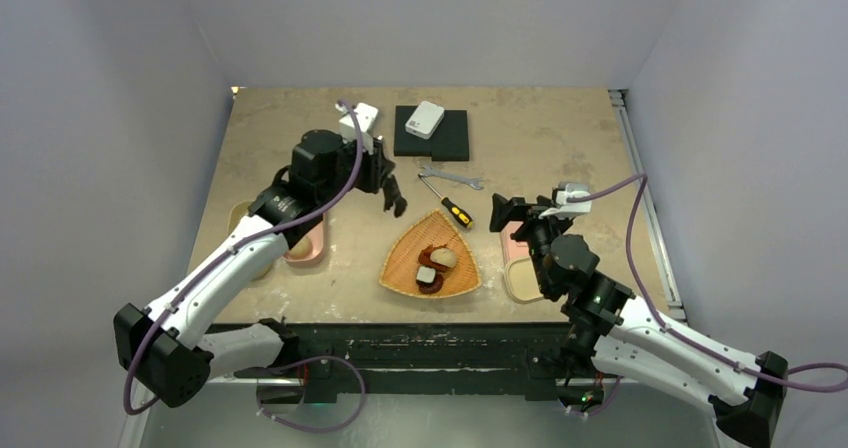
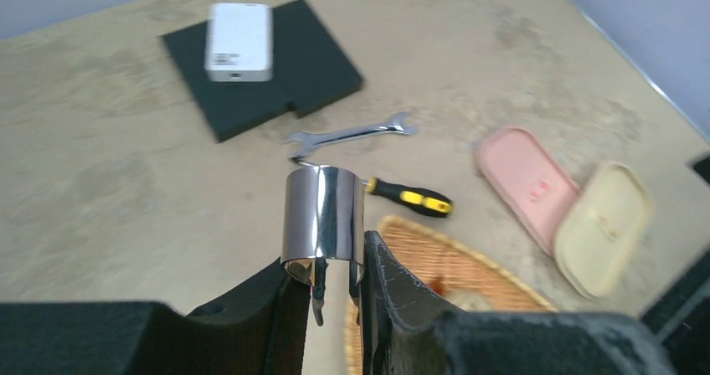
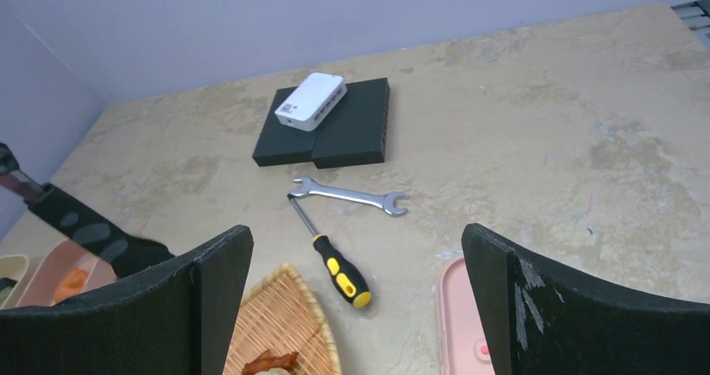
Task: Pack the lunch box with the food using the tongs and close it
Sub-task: Pick up the fake food from the plate.
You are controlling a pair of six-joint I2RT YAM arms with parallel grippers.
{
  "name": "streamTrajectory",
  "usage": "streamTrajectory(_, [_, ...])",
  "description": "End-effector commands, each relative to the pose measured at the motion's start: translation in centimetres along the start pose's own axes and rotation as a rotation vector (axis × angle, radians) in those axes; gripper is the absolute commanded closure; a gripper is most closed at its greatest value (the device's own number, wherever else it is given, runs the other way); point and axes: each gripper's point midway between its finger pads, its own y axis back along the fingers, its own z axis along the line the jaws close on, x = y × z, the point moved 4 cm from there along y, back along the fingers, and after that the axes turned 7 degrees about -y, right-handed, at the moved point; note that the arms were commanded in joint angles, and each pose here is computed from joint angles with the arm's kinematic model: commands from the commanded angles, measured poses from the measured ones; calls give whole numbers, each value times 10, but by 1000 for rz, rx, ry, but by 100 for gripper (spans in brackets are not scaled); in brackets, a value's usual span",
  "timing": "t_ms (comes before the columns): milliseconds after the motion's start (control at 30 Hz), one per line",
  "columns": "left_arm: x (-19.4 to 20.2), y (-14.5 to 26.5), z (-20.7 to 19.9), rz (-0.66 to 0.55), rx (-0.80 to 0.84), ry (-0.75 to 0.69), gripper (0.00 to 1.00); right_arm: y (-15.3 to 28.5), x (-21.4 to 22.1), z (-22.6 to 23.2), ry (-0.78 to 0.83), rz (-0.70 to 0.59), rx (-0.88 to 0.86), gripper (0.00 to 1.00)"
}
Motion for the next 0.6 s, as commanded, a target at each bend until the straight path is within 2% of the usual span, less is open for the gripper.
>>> streamTrajectory(0, [-15,-6,-52,-70,229,14,77,0,0,-13,-20,-28,80,1])
streamTrajectory(233, [-7,-9,-102,-61,415,35,76,-2,4,-12,-22,-21,76,1])
streamTrajectory(567, [23,-24,-112,23,412,1,72,-2,7,-9,-31,-13,48,1])
